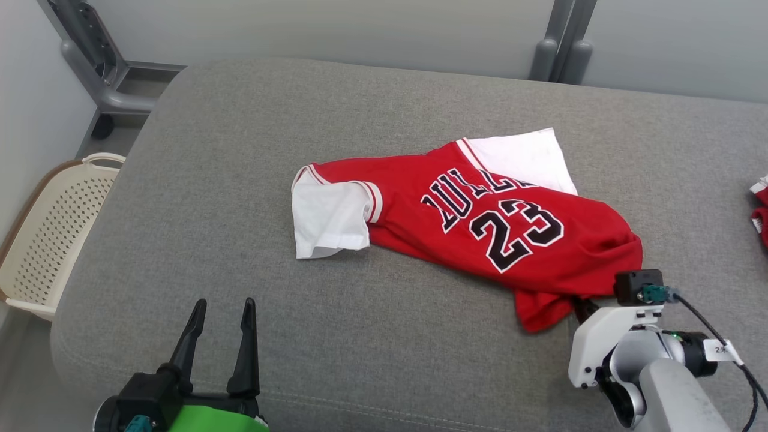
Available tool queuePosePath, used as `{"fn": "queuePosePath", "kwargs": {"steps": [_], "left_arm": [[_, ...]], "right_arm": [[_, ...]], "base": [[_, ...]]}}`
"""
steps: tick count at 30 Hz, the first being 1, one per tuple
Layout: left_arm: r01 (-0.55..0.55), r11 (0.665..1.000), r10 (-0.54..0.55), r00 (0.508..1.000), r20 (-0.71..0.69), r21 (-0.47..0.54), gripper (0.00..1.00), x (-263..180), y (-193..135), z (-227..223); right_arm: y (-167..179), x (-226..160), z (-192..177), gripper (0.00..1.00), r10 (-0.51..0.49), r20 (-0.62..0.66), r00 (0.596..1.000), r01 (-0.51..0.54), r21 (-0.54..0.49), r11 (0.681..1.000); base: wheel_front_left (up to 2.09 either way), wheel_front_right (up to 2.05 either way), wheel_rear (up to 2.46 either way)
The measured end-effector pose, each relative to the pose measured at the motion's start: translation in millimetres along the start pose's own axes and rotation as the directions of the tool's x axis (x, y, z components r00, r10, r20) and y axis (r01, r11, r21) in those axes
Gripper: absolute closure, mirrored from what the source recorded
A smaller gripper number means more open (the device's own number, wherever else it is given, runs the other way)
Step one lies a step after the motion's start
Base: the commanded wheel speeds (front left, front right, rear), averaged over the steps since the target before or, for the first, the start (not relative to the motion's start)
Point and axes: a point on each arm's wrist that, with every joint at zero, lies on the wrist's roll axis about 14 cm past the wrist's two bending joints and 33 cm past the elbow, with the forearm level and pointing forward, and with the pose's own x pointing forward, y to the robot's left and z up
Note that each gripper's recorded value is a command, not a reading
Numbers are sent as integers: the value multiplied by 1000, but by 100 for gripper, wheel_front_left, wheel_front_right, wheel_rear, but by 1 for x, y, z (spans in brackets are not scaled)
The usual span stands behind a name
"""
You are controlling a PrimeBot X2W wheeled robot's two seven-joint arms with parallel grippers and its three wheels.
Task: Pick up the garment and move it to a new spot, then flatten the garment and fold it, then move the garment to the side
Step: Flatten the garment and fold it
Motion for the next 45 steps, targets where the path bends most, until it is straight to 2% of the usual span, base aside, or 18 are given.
{"fn": "queuePosePath", "kwargs": {"steps": [8, 15, 19, 23, 27, 33, 34, 35, 36, 37, 41, 45], "left_arm": [[8, 1000, -8, 1000, 10, -4, 0, 0, -2, 2], [15, 1000, -15, 1000, 18, -6, 0, 1, -5, 4], [18, 1000, -18, 1000, 16, -5, 0, 2, -6, 3], [18, 1000, -18, 1000, 14, -4, 0, 1, -6, 2], [15, 1000, -15, 1000, 12, -6, 0, 0, -5, 2], [14, 1000, -14, 1000, 7, -3, 0, 0, -3, 0], [15, 1000, -15, 1000, 6, -1, 0, -1, -3, 0], [18, 1000, -18, 1000, 6, 0, 0, -1, -4, 0], [19, 1000, -19, 1000, 6, 1, 0, -1, -4, 0], [21, 1000, -21, 1000, 6, 1, 0, -1, -4, 0], [28, 1000, -28, 1000, 10, 3, 0, -1, -6, 1], [36, 999, -37, 999, 12, 8, 0, 0, -8, 2]], "right_arm": [[-22, -14, 76, 100, -75, 202, 976, 92, -75, 993], [-46, -48, 152, 100, -141, 395, 908, 199, -109, 974], [-62, -64, 171, 100, -190, 442, 877, 247, -76, 966], [-86, -70, 156, 100, -267, 386, 883, 300, -25, 954], [-113, -69, 109, 100, -358, 242, 902, 372, -13, 928], [-130, -68, 45, 100, -409, 49, 911, 410, -8, 912], [-130, -67, 35, 69, -411, 19, 911, 411, -11, 911], [-130, -67, 23, 60, -409, -20, 912, 409, -11, 913], [-130, -67, 11, 35, -407, -60, 911, 408, -9, 913], [-130, -69, -3, 0, -407, -112, 906, 409, -7, 913], [-137, -81, -35, 0, -420, -225, 879, 432, 4, 902], [-144, -90, -36, 0, -443, -220, 869, 456, 11, 890]], "base": [[0, 0, 0], [0, 0, 0], [0, 0, 0], [0, 0, 0], [0, 0, 0], [0, 0, 0], [0, 0, 0], [0, 0, 0], [0, 0, 0], [0, 0, 0], [0, 0, 0], [0, 0, 0]]}}
